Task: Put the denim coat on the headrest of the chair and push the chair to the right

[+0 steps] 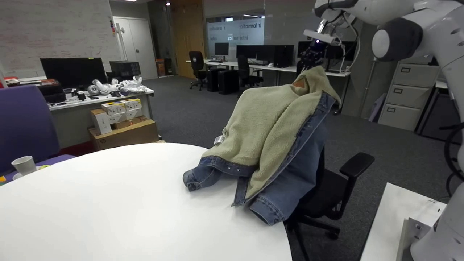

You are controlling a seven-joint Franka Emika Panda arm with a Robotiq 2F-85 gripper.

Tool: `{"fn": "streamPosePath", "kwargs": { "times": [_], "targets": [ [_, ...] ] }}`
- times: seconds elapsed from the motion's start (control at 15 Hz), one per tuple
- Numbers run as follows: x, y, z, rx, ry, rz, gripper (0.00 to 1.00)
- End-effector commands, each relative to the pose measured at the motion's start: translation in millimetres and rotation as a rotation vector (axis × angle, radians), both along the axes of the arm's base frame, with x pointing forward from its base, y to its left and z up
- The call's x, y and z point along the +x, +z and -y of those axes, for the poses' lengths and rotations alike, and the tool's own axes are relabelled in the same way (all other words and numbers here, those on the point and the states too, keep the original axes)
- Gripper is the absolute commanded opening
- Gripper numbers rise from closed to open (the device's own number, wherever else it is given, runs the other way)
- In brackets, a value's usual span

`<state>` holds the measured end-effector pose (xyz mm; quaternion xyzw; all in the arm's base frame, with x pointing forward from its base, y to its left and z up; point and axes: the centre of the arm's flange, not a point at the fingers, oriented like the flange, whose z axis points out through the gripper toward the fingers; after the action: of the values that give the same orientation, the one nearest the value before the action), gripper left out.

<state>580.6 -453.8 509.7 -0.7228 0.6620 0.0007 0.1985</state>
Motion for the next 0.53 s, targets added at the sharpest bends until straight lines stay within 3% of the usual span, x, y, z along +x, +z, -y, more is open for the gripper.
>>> {"fn": "streamPosePath", "kwargs": {
  "times": [0.0, 0.2, 0.47],
  "targets": [
    [47, -71, -4, 0.017, 0.0, -0.169, 0.02],
    [61, -138, -18, 0.01, 0.011, -0.303, 0.02],
    [63, -169, -19, -0.016, 0.021, -0.386, 0.02]
  ]
}}
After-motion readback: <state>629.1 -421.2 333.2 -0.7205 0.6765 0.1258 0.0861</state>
